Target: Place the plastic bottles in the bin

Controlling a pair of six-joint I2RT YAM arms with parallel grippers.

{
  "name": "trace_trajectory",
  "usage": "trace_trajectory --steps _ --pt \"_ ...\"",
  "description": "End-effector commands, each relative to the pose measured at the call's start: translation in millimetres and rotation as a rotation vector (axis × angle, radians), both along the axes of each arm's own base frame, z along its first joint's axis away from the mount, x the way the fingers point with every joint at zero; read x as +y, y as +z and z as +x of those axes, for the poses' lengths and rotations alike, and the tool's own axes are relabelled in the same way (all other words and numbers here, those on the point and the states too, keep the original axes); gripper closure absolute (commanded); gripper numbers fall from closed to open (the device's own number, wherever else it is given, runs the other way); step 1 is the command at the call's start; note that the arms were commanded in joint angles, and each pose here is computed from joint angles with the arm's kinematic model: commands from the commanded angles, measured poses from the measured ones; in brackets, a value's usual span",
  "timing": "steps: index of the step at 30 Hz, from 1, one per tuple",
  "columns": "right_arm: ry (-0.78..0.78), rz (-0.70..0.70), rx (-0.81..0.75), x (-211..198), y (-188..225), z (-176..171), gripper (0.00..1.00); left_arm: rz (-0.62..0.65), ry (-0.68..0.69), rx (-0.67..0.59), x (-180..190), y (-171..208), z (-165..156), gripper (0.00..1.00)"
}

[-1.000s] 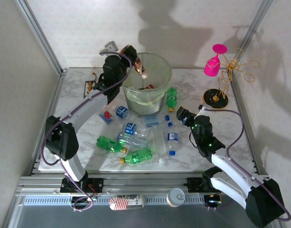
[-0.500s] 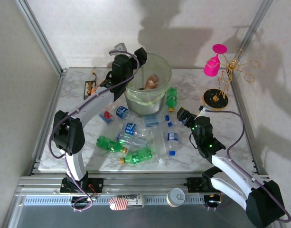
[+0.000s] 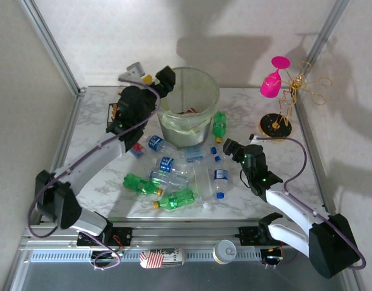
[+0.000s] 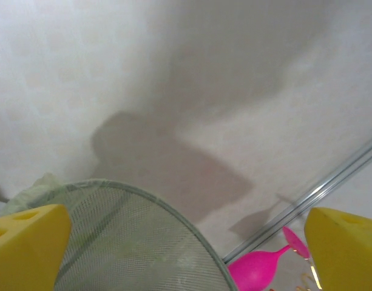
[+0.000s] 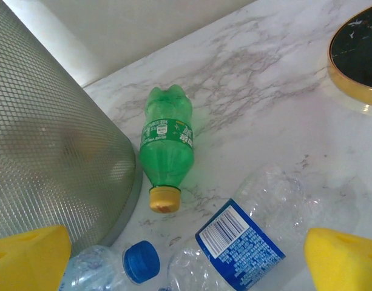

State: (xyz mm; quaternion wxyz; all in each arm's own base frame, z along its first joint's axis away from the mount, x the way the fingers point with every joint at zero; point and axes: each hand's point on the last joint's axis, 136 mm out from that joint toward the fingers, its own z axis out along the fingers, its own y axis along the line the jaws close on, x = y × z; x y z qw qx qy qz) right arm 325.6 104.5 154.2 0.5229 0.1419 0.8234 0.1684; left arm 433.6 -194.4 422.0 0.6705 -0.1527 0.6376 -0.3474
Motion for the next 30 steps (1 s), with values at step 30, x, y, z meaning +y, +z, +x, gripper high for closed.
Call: trace_trajectory --steps 30 --pt "0.247 0.050 0.139 55.8 -28.3 155.0 0.08 -0.291 0.134 0.431 62.8 -263.2 -118.0 0.01"
